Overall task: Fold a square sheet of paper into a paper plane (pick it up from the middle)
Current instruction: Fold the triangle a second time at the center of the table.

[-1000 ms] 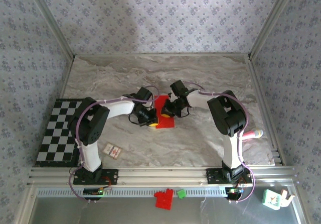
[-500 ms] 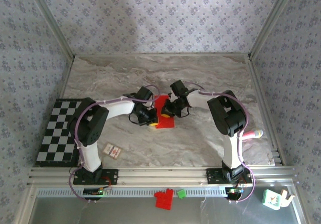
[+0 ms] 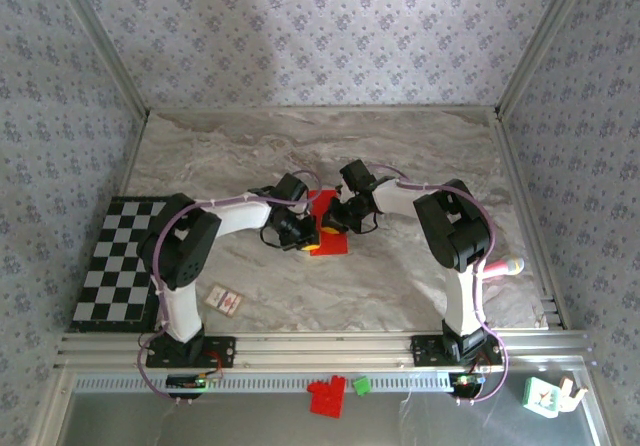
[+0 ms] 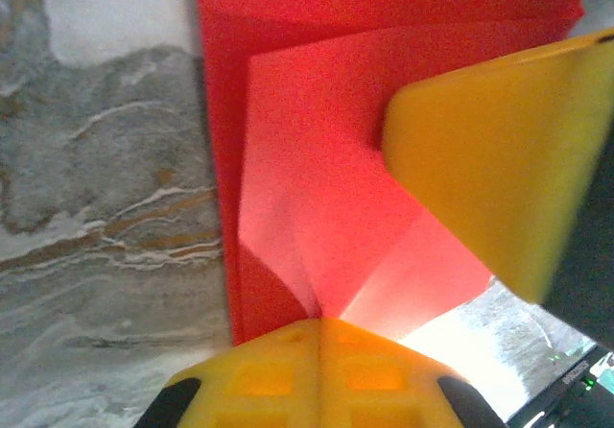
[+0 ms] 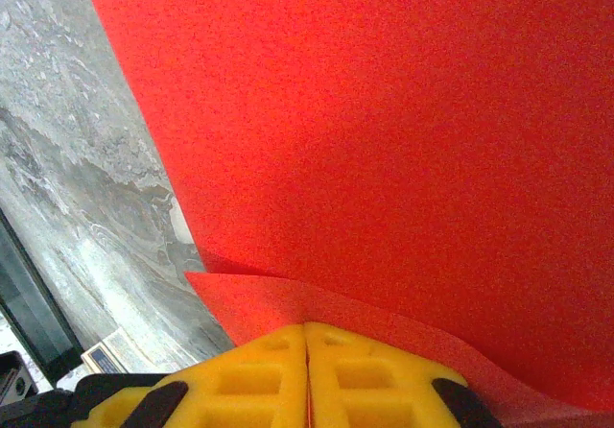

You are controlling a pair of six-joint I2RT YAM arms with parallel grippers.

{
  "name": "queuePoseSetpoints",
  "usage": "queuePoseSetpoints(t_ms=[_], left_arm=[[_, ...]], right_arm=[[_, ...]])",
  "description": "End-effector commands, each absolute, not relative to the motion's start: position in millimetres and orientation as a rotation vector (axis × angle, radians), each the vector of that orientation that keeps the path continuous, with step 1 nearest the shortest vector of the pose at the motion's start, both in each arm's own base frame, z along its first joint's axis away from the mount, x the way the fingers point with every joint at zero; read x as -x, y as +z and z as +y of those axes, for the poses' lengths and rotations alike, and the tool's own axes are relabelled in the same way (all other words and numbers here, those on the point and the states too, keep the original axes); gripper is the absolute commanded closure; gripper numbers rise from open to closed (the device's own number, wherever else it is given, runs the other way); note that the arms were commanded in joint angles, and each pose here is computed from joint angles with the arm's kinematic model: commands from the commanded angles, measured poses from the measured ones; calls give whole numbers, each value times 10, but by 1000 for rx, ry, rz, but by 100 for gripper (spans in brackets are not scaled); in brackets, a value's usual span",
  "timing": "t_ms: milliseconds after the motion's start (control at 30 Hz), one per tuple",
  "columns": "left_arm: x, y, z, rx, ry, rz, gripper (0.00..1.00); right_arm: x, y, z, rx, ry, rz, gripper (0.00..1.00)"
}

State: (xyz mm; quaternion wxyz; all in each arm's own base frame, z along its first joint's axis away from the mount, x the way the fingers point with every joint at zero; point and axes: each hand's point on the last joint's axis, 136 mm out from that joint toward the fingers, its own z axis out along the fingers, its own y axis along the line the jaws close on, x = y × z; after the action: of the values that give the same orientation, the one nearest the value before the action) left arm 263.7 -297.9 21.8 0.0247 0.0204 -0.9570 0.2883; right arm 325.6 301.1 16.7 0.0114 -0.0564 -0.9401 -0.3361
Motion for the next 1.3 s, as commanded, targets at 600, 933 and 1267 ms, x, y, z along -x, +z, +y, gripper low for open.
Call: queuePoseSetpoints(t_ms=[600, 933, 1267], left_arm=[[-2035, 95, -2471, 197, 602, -2918, 98], [-2624, 688, -2914, 36, 1019, -3047, 97], [-2724, 388, -2991, -82, 986, -3012, 99]], right_arm=[[-2975, -477, 2511, 360, -651, -2915, 92], [-2957, -492, 2529, 361, -663, -2910, 92], [-2969, -487, 2558, 364, -692, -2905, 92]])
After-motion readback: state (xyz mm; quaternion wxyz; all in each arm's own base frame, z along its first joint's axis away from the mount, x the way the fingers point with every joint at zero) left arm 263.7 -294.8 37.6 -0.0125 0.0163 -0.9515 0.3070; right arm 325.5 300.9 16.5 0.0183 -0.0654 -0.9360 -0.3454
